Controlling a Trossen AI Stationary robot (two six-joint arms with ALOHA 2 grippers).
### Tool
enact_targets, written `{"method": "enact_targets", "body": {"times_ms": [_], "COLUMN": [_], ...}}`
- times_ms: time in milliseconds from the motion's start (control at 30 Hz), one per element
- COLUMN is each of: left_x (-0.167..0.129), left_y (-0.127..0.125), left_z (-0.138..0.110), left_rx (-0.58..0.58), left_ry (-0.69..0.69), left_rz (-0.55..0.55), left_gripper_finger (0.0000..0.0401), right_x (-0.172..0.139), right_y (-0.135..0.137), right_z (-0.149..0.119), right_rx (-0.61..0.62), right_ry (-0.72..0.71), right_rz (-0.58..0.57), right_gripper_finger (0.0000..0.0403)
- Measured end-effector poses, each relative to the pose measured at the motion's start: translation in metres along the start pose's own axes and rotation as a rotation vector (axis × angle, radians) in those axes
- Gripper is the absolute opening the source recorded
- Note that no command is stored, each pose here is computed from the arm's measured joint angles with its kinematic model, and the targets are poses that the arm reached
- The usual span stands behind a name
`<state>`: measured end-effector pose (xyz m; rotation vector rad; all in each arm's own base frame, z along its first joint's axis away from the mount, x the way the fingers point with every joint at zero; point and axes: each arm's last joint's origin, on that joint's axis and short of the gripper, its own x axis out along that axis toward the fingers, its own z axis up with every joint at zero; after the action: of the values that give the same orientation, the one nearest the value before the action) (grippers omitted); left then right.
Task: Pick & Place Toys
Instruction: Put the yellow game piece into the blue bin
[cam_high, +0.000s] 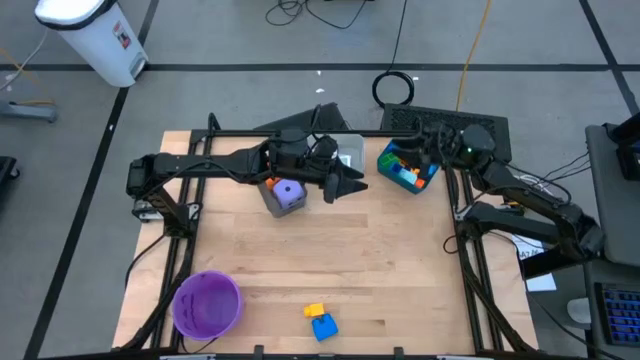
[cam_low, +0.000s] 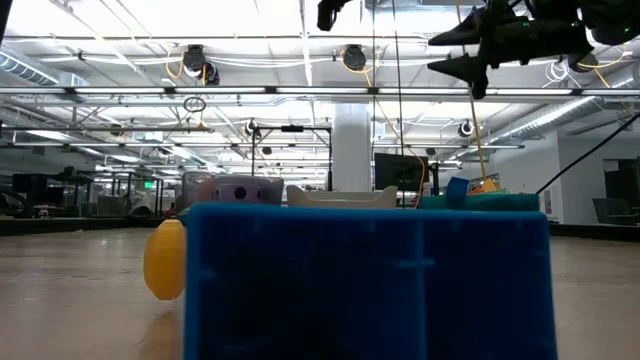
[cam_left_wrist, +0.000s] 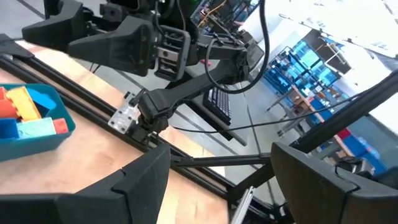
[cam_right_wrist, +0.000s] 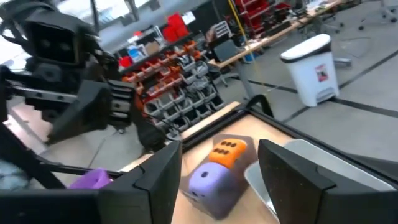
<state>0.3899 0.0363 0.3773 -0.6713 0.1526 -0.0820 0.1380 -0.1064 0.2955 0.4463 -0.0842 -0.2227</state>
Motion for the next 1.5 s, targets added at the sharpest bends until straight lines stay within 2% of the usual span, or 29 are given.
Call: {"method": "enact_targets", "body": {"times_ms": [133,333,633,733,967,1367,1500], "left_x": [0.000,0.000,0.000,0.000,0.000,0.000,0.000], "left_y": [0.000,0.000,0.000,0.000,0.000,0.000,0.000], "left_z": [0.000,0.000,0.000,0.000,0.000,0.000,0.000], "left_rx": [-0.034,-0.026,-0.024,-0.024,-0.024,-0.025,-0.026], "left_ry": [0.000,0.000,-0.001,0.000,-0.001,-0.001,-0.001], "left_rz": [0.000,0.001,0.001,0.001,0.001,0.001,0.001], "left_gripper_finger": [0.0287,0.0287,0.0287,0.0287,0.0287,0.0287,0.0287], "right_x": [0.002,0.003,0.003,0.003,0.004,0.010,0.011], "right_y": [0.003,0.005,0.006,0.007,0.014,0.036,0.049], "right_z": [-0.002,-0.003,-0.003,-0.003,-0.006,-0.015,-0.011], "right_rx": [0.020,0.023,0.092,0.087,0.168,0.143,0.157], "right_ry": [0.011,0.020,0.022,0.046,0.097,0.147,0.111], "right_rz": [0.021,0.034,0.040,0.087,0.173,0.302,0.400], "right_gripper_finger": [0.0201,0.0201,0.0201,0.0201,0.0201,0.0201,0.0201]}}
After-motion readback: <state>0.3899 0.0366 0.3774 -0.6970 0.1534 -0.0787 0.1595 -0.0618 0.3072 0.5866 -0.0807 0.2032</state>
